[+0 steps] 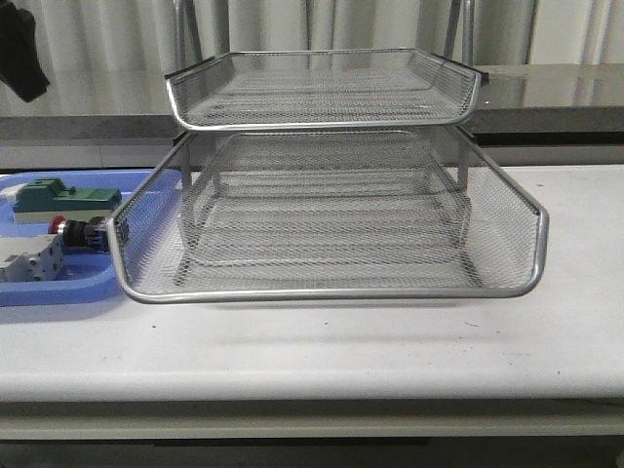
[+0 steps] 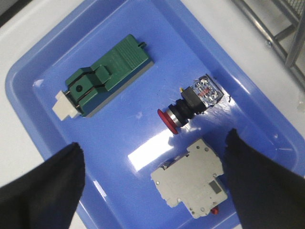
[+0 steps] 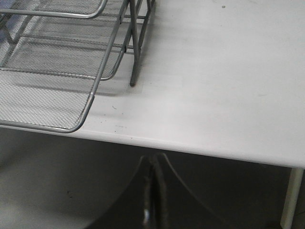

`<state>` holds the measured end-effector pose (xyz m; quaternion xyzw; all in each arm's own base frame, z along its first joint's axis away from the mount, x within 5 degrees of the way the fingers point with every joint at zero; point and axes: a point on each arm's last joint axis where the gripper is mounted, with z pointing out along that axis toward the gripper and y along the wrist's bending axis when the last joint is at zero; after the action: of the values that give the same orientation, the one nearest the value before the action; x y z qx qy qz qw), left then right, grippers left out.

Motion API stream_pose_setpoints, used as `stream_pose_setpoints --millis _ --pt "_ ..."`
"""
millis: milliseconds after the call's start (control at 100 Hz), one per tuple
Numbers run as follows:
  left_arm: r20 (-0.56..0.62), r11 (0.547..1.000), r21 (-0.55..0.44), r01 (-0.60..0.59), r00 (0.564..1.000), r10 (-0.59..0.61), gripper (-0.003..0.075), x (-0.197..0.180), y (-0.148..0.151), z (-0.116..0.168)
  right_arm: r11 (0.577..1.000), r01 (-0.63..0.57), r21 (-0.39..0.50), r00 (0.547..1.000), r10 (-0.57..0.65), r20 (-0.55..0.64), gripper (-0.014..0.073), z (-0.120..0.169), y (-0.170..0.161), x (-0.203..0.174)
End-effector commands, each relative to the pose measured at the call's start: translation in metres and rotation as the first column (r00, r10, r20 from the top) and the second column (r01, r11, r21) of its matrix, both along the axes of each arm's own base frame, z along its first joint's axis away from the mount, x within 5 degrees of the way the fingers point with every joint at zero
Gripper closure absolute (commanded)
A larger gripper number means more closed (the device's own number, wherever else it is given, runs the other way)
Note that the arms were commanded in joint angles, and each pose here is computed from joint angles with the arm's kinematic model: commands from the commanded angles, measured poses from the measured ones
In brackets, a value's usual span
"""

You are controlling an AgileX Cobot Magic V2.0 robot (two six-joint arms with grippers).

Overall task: Place button on rack with both arms
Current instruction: 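Reach the left gripper into the blue tray and grasp the red-capped button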

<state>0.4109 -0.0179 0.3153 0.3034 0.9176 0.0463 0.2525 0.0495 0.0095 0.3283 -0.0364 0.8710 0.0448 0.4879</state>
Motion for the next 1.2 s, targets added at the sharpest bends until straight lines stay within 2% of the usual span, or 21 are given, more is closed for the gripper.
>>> stream_pose_setpoints --millis 0,110,250,600,1190 --pt "0.040 0.998 0.024 0.062 0.997 -0.063 0.0154 0.010 0.000 0.020 1.000 0.011 0.004 0.996 -0.011 0.085 0.0666 0.014 -0.001 0.003" --pt "-0.031 0.990 0.025 0.138 0.990 -0.137 0.0154 0.025 -0.004 0.004 1.000 0.011 0.004 0.996 -0.011 0.085 0.0666 0.014 -0.001 0.003" --pt "-0.062 0.973 -0.035 0.229 0.971 -0.231 0.0154 0.041 -0.014 -0.018 1.000 0.011 0.004 0.996 -0.011 0.085 0.0666 0.014 -0.001 0.003" --pt "-0.107 0.935 0.001 0.354 0.930 -0.352 0.0154 0.060 -0.026 -0.064 1.000 0.011 0.004 0.996 -0.011 0.085 0.0666 0.014 -0.001 0.003" --pt "-0.147 0.931 -0.003 0.365 0.921 -0.361 0.0154 0.075 -0.027 -0.110 1.000 0.011 0.004 0.996 -0.011 0.085 0.0666 0.014 -0.001 0.003"
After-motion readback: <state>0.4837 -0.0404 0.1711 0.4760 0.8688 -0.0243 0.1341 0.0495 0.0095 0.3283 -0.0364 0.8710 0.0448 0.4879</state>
